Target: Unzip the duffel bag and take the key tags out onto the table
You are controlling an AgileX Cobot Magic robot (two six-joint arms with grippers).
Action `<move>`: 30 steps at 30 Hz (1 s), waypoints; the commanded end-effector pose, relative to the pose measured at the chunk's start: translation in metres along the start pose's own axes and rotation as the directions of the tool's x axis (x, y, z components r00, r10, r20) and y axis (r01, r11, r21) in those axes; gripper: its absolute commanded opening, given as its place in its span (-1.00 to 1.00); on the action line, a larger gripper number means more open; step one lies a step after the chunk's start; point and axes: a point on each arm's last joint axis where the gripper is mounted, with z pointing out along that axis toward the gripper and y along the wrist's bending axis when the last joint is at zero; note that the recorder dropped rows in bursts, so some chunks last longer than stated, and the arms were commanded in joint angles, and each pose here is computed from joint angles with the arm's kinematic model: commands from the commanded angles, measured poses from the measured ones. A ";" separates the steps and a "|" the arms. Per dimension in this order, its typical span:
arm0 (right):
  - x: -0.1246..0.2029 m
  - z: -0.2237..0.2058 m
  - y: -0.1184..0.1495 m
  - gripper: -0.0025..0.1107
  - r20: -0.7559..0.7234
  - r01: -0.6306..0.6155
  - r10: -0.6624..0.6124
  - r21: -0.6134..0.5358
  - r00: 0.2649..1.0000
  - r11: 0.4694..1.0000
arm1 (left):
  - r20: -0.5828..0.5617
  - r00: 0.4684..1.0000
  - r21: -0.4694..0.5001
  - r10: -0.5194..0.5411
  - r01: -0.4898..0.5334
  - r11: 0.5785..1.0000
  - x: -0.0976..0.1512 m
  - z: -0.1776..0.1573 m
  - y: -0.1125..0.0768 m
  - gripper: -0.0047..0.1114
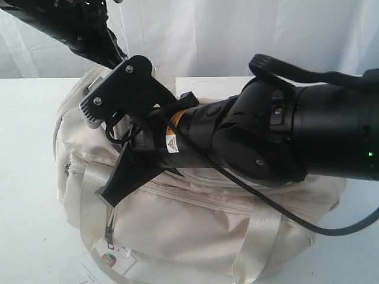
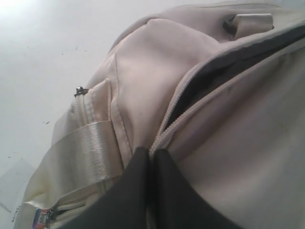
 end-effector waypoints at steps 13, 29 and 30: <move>0.004 0.001 0.001 -0.96 -0.038 -0.002 0.002 -0.003 0.999 1.000 | 0.091 0.996 -0.113 -0.019 0.029 0.993 -0.005 0.019 0.030 0.37; 0.004 -0.006 0.000 -0.92 -0.063 -0.014 0.014 0.001 0.998 1.000 | -0.239 0.969 -0.030 -0.066 0.061 0.998 -0.008 -0.100 0.028 -0.50; 0.002 -0.010 -0.001 -0.87 -0.059 -0.025 0.025 0.004 0.998 1.000 | -0.269 0.961 -0.019 -0.066 0.064 0.998 -0.005 -0.106 0.026 -0.62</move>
